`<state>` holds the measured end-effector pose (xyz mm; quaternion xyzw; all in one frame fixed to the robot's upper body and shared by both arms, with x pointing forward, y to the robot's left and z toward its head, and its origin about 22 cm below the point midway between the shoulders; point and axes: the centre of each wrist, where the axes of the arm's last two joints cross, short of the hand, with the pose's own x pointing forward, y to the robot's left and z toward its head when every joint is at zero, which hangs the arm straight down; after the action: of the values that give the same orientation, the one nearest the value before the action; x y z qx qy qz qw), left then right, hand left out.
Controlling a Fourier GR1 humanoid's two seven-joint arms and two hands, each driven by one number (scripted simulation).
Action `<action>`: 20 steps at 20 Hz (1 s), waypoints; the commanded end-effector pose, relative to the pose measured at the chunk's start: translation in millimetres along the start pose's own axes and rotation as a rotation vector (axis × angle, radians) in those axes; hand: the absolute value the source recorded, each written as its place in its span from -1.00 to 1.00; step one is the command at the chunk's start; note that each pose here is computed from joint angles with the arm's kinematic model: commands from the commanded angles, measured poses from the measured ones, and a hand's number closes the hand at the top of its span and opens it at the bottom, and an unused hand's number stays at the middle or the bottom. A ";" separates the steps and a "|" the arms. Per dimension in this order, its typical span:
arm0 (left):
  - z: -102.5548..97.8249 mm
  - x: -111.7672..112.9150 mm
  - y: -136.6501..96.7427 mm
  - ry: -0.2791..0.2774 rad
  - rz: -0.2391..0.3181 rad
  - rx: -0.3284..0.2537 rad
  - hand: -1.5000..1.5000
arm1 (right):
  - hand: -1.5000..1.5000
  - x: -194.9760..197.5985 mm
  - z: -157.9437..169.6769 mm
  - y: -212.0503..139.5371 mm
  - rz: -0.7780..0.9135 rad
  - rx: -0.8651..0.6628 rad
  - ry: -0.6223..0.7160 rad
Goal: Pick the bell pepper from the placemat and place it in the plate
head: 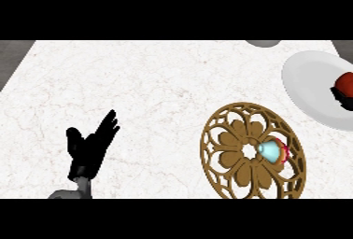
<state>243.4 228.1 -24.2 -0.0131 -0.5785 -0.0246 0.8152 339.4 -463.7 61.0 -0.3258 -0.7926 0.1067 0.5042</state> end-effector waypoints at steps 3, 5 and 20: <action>-10.9 7.9 -1.1 0.008 -0.008 -0.024 0.00 | 1.00 6.2 -27.1 -1.9 -0.006 -0.041 -0.001; -4.7 6.9 -5.3 -0.007 0.008 -0.046 0.00 | 1.00 -7.1 -10.3 -13.9 0.153 0.103 0.187; -6.0 6.4 -12.3 0.008 0.001 -0.045 0.00 | -1.00 -4.1 -18.2 14.1 -0.198 0.181 0.087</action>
<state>252.0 214.6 -18.3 -0.0310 -0.5835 -0.0414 0.8105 359.4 -457.4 54.3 -0.2459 -0.7492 0.1681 0.5915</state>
